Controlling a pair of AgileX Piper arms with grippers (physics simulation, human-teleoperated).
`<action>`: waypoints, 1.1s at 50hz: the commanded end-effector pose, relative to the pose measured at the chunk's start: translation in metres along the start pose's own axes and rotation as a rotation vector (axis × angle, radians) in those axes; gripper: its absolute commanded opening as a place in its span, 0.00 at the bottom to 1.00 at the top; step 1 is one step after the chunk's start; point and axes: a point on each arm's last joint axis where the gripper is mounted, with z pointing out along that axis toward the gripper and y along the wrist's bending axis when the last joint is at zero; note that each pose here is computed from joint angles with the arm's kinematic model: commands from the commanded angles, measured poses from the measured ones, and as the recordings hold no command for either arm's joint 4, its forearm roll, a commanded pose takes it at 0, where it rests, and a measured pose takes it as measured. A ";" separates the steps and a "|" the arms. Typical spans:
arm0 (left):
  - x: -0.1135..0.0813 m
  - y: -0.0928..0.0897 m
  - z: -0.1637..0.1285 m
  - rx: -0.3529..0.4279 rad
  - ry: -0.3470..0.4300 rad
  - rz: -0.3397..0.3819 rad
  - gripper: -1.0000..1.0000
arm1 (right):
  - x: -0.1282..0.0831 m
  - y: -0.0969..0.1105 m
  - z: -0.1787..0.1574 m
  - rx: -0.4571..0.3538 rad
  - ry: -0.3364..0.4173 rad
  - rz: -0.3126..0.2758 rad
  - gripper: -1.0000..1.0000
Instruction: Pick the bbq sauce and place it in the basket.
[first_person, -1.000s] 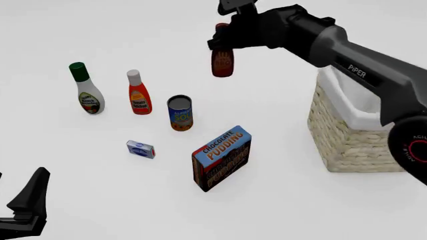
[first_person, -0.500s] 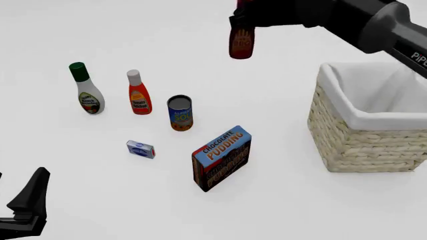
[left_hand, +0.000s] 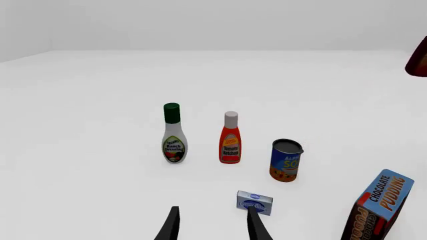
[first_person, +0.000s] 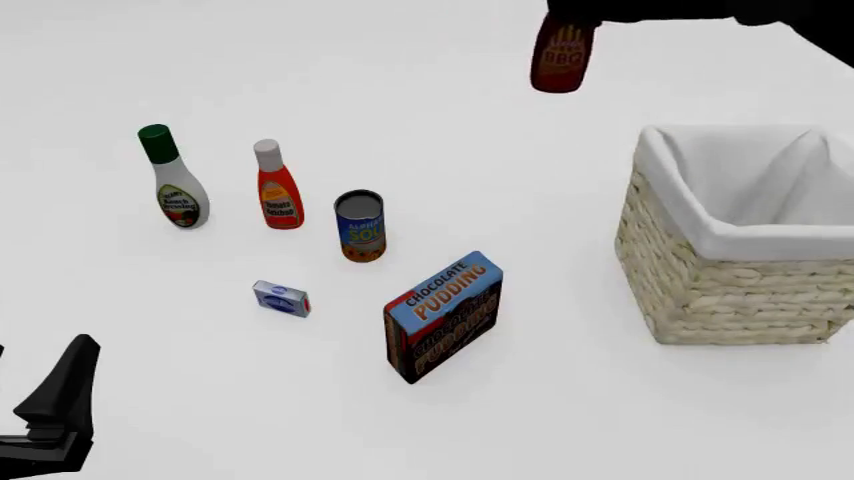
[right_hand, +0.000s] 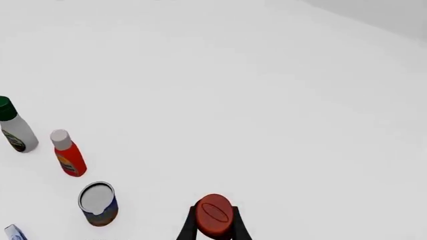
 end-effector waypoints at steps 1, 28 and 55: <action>0.000 0.000 0.000 0.000 0.000 0.000 1.00 | 0.002 -0.029 -0.034 0.087 -0.017 0.026 0.00; 0.000 0.000 0.000 0.000 0.000 0.000 1.00 | 0.015 -0.070 -0.095 0.239 0.017 0.041 0.00; 0.000 0.000 0.000 0.000 0.000 0.000 1.00 | 0.053 -0.102 -0.114 0.373 0.110 0.086 0.00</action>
